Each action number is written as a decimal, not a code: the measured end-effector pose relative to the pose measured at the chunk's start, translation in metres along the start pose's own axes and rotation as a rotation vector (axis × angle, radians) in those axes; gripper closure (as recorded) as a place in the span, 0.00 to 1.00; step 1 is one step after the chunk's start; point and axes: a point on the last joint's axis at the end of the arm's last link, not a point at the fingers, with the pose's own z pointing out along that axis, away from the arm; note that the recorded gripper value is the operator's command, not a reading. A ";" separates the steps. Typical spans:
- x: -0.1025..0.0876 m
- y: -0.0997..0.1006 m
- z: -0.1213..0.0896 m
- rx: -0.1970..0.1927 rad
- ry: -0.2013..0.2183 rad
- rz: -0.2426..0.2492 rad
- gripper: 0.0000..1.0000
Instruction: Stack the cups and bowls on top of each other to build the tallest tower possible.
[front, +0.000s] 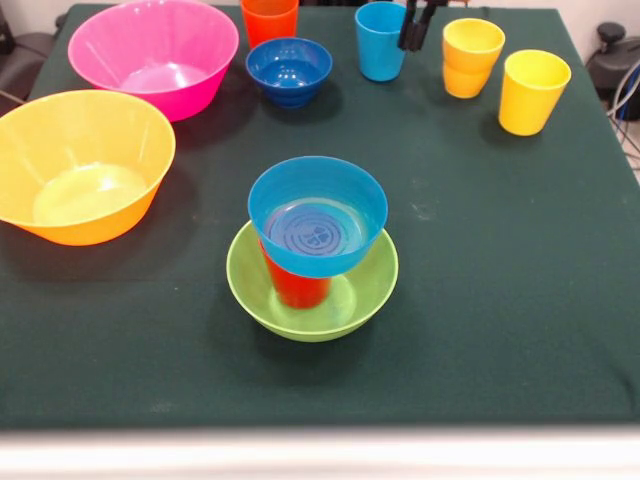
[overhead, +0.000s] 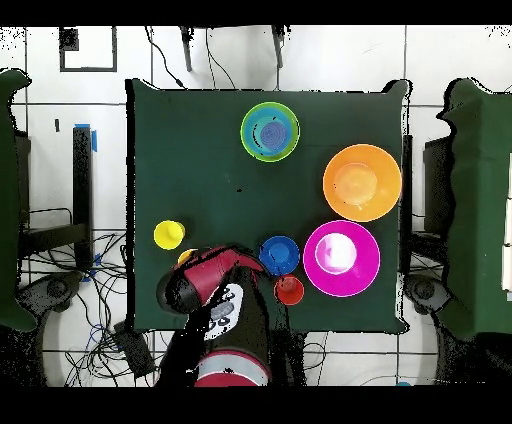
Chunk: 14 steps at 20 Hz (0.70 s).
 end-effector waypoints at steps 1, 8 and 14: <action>-0.004 -0.001 -0.004 -0.002 -0.009 0.005 1.00; -0.032 -0.009 -0.029 -0.035 -0.075 0.057 0.00; -0.043 -0.014 -0.036 -0.084 -0.085 0.105 0.00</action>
